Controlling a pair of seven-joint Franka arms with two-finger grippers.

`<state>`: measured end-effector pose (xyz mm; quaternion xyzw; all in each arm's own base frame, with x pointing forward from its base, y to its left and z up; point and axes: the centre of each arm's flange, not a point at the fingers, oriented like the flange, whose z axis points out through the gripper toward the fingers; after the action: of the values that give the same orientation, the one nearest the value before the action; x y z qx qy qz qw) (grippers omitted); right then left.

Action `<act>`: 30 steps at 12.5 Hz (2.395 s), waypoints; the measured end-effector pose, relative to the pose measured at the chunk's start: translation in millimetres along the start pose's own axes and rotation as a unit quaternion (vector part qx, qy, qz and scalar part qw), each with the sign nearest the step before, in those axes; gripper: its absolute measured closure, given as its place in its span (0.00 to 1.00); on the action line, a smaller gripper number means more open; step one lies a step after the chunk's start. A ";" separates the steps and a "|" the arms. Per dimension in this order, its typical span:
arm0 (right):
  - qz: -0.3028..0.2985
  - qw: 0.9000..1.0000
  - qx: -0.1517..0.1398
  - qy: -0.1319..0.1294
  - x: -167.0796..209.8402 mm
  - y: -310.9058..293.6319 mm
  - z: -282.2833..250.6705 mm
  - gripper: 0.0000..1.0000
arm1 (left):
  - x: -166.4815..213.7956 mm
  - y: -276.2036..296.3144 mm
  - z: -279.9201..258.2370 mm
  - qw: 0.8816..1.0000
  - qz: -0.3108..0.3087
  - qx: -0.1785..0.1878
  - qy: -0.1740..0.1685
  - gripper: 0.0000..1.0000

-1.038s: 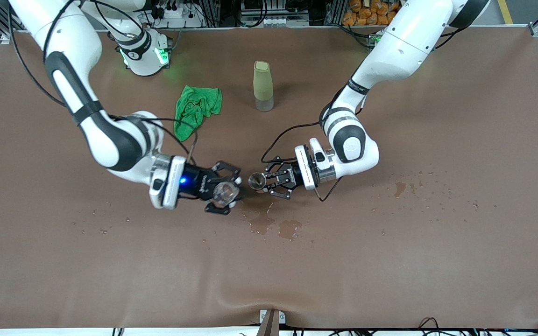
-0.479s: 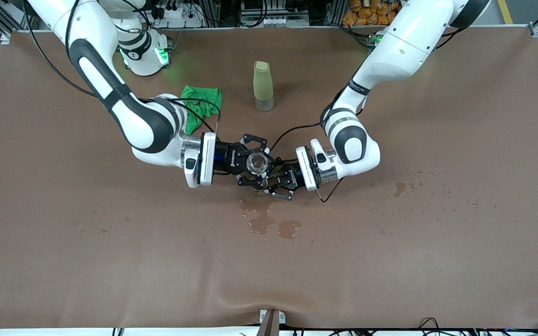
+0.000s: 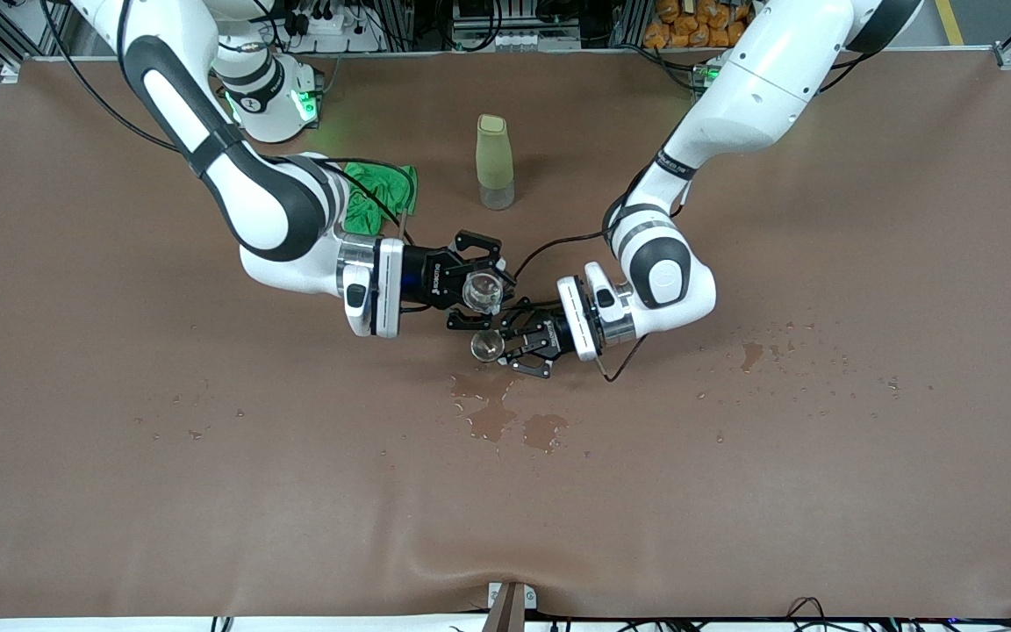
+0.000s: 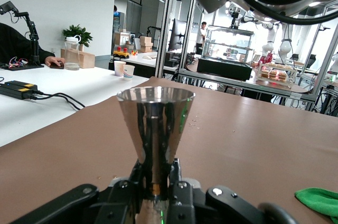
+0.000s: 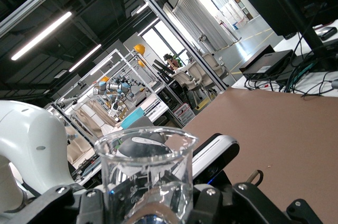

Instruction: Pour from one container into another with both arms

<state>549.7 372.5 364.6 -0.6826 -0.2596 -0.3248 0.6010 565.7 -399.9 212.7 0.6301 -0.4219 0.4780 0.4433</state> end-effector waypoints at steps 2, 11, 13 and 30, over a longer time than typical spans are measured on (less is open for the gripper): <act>0.034 0.999 0.000 0.000 0.6 -1.3 0.0 0.84 | 0.0 0.0 0.0 1.000 0.000 0.000 0.000 0.79; 0.167 0.986 0.005 -0.008 5.9 -24.2 4.1 0.84 | 0.1 0.0 0.0 1.000 -0.002 0.000 0.000 0.79; 0.184 0.983 0.007 -0.010 3.5 -26.2 6.1 0.84 | 0.1 0.0 0.0 1.000 -0.004 0.000 0.000 0.79; 0.237 0.971 -0.007 -0.003 6.0 -15.7 -5.2 0.84 | 0.1 0.3 0.3 1.000 -0.005 0.000 0.000 0.79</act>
<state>541.3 369.3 379.7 -0.7301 -0.0897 -0.1724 0.6552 565.5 -400.2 212.8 0.6321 -0.4187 0.4756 0.4459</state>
